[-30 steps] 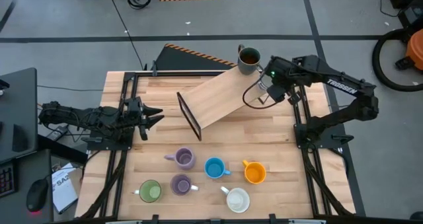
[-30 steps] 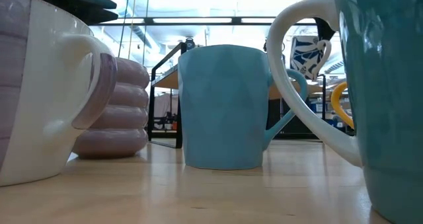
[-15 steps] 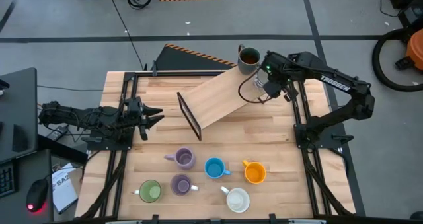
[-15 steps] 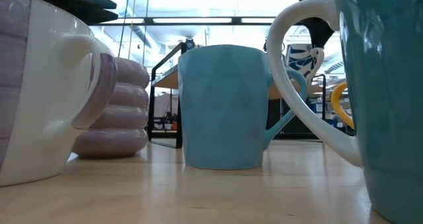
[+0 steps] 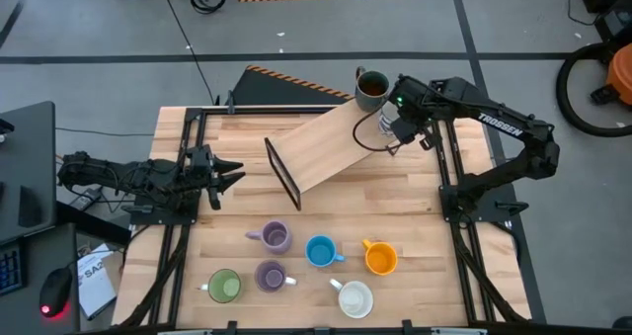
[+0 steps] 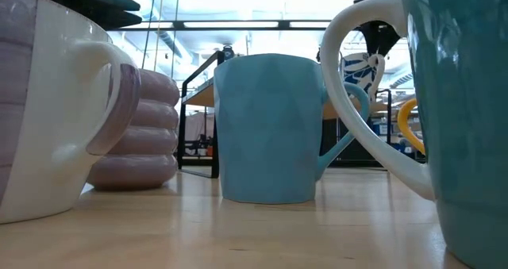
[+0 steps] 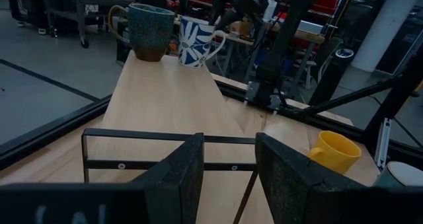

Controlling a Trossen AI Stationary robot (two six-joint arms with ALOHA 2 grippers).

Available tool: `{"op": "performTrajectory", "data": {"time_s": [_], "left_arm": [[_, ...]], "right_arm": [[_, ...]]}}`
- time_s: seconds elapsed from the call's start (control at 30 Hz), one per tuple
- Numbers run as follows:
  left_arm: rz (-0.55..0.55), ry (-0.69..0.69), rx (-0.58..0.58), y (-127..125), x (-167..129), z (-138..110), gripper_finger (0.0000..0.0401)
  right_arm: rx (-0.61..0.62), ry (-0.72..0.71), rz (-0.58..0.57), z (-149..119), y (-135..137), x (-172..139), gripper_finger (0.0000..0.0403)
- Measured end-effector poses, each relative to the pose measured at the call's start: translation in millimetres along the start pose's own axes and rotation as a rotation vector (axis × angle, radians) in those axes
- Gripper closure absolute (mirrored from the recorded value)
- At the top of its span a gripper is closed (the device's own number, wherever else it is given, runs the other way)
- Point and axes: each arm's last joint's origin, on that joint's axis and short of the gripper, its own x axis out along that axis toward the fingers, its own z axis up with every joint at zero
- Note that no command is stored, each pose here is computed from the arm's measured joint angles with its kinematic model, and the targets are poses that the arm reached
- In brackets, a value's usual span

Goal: Place coffee mugs
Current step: Put the yellow mug on the shelf

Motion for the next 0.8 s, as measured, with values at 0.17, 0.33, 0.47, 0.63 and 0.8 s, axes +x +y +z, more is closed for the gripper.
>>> {"op": "performTrajectory", "data": {"time_s": [0.17,0.33,0.47,0.63,0.8], "left_arm": [[0.0,0.0,0.0,0.0,0.0,0.0,0.0259],[0.0,0.0,-0.004,0.0,0.0,0.0,0.0259],[-0.001,0.0,-0.019,0.0,0.0,0.0,0.0259],[-0.001,0.0,-0.019,-0.1,0.0,0.0,0.0259],[-0.001,0.0,-0.02,-0.1,0.1,0.0,0.0259]], "right_arm": [[0.007,-0.006,-0.01,3.0,0.4,-0.8,0.0301],[0.007,0.037,-0.035,2.3,-0.3,-0.9,0.029],[0.009,0.043,-0.045,1.5,0.2,-2.3,0.0287],[0.004,0.056,-0.073,0.9,2.7,-7.1,0.0286],[0.01,0.099,-0.119,-3.7,5.1,-13.4,0.0286]]}}
